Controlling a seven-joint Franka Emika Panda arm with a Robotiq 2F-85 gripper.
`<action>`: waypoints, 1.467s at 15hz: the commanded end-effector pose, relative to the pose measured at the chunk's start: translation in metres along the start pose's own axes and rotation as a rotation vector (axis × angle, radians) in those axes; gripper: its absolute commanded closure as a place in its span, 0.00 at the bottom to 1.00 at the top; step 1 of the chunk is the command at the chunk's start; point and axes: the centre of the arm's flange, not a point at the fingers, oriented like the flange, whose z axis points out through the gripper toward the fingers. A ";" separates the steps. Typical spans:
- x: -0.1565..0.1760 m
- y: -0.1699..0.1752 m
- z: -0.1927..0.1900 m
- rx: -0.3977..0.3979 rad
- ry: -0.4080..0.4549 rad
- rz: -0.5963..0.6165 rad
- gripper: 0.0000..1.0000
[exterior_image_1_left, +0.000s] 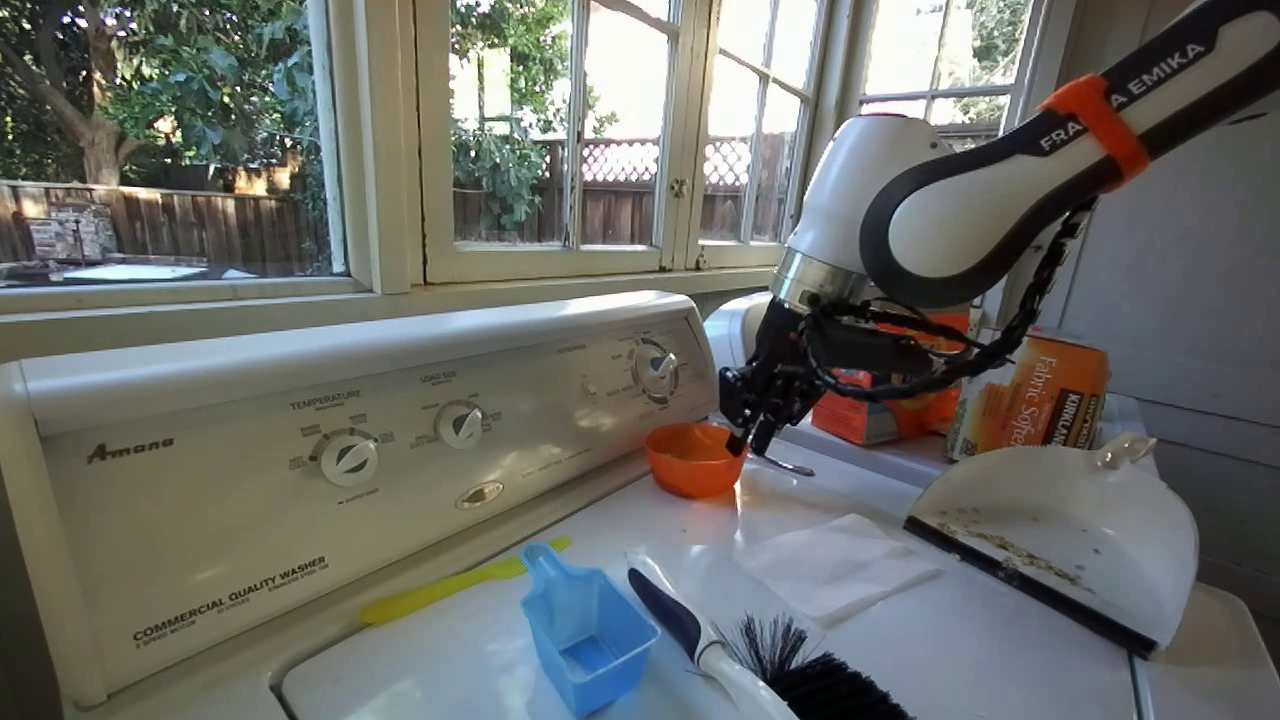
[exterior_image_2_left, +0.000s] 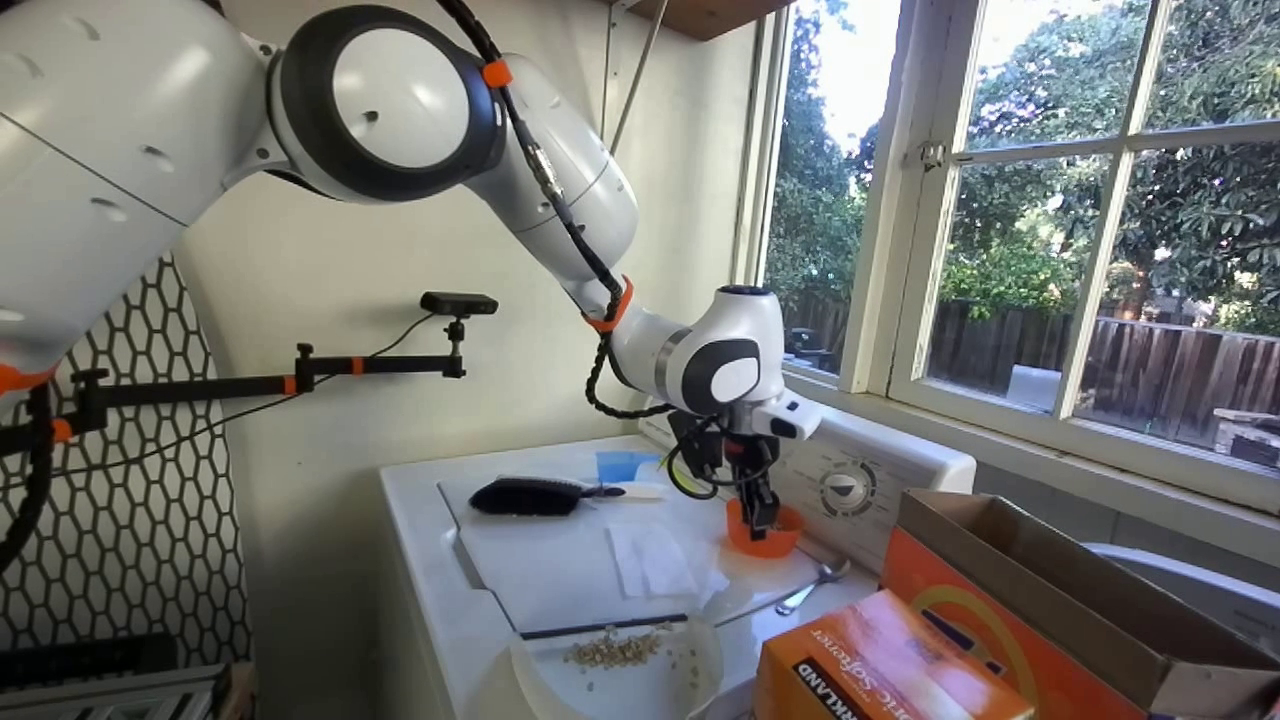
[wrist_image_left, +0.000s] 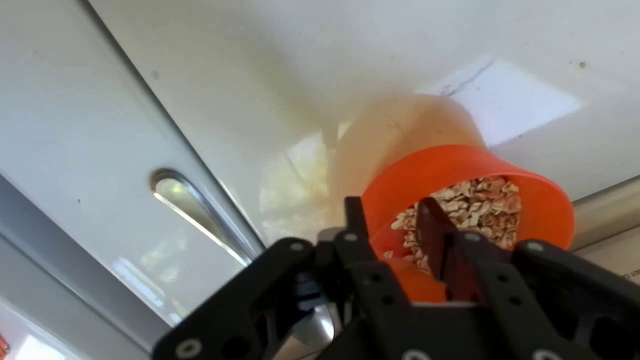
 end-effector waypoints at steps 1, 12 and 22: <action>0.001 -0.005 0.007 -0.002 -0.006 -0.012 0.95; -0.018 -0.005 0.000 0.069 -0.121 -0.242 0.99; -0.045 0.013 -0.004 0.133 -0.152 -0.426 0.99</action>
